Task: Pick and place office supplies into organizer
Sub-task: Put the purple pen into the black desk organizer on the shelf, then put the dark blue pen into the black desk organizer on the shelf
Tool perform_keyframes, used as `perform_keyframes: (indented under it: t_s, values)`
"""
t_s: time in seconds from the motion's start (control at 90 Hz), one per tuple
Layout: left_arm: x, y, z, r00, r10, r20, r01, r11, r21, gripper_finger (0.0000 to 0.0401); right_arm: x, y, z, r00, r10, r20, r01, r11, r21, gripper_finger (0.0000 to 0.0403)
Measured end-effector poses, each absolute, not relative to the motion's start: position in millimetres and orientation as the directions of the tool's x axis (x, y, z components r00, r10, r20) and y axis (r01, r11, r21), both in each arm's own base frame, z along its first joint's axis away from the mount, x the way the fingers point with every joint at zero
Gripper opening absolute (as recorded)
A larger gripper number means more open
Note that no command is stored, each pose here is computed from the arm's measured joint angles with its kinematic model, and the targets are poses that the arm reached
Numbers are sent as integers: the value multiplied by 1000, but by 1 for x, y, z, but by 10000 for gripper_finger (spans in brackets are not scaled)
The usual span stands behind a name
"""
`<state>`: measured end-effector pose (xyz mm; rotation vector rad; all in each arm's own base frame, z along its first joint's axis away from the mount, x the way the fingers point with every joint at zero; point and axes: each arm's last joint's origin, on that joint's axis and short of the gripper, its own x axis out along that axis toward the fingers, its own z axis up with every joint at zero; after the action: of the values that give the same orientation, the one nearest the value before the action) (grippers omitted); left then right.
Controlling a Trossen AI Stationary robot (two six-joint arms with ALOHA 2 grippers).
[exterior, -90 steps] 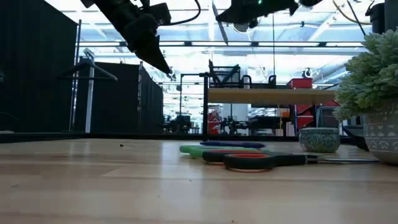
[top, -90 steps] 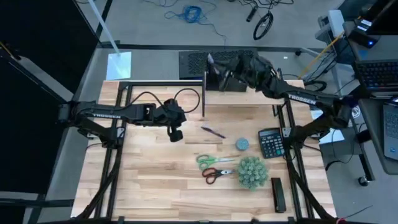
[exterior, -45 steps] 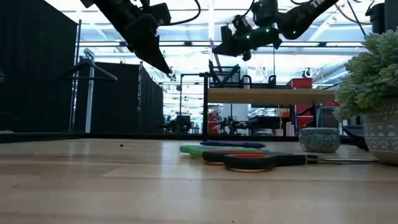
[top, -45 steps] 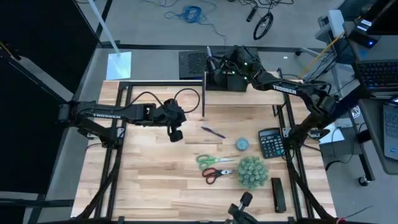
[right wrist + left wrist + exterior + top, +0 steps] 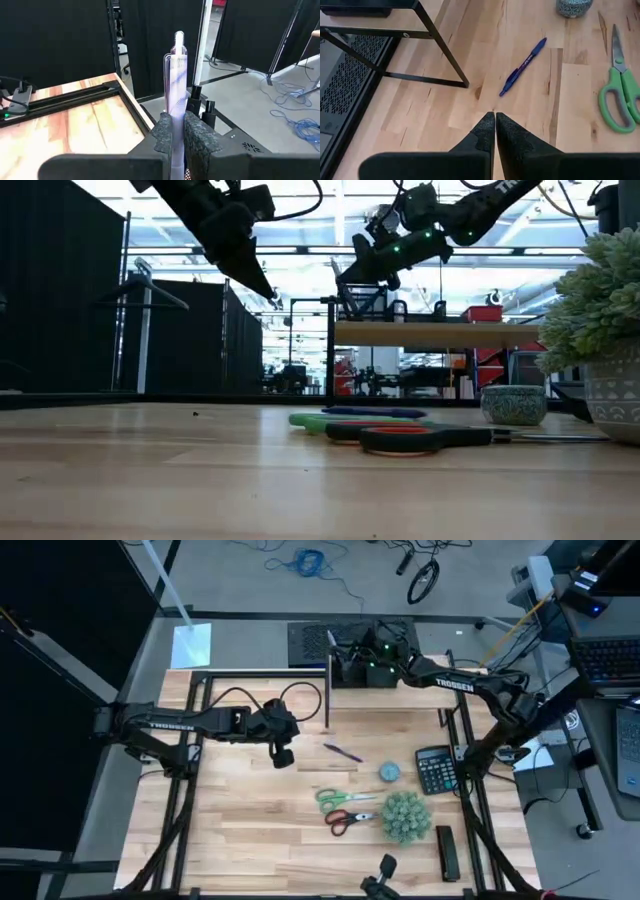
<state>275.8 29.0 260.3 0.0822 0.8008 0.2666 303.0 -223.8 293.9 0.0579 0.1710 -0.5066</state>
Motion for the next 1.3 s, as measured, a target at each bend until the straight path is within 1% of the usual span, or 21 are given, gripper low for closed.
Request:
perform_keyframes:
  t_s: [0.322,0.511,0.689,0.811,0.967,1.033,1.111,1.211,1.3]
  values:
    - [276,29,260,665,267,-698,-205,963,173,3,306,-219,293,866,-466,-184,474,880,2,76]
    - [276,29,260,665,267,-698,-205,963,173,3,309,-215,294,870,-459,-183,455,888,-62,125]
    - [276,29,260,664,267,-698,-204,963,173,3,302,-210,308,872,-466,-148,459,885,-79,167]
    - [276,29,260,664,267,-698,-205,963,173,3,297,-202,320,880,-459,-126,447,888,-108,179]
    - [276,29,260,665,267,-698,-204,963,173,3,292,-180,337,901,-416,-119,402,907,-127,178]
    - [276,29,260,665,267,-698,-205,963,173,3,293,-165,340,915,-376,-144,359,924,-135,175]
    - [276,29,260,665,267,-698,-205,963,173,3,296,-146,338,924,-318,-210,293,945,-142,174]
    - [276,29,260,665,267,-698,-205,963,173,3,301,-121,327,910,-231,-344,197,972,-130,174]
    - [276,29,260,665,267,-698,-205,963,173,3,304,-98,313,867,-149,-476,111,988,-107,174]
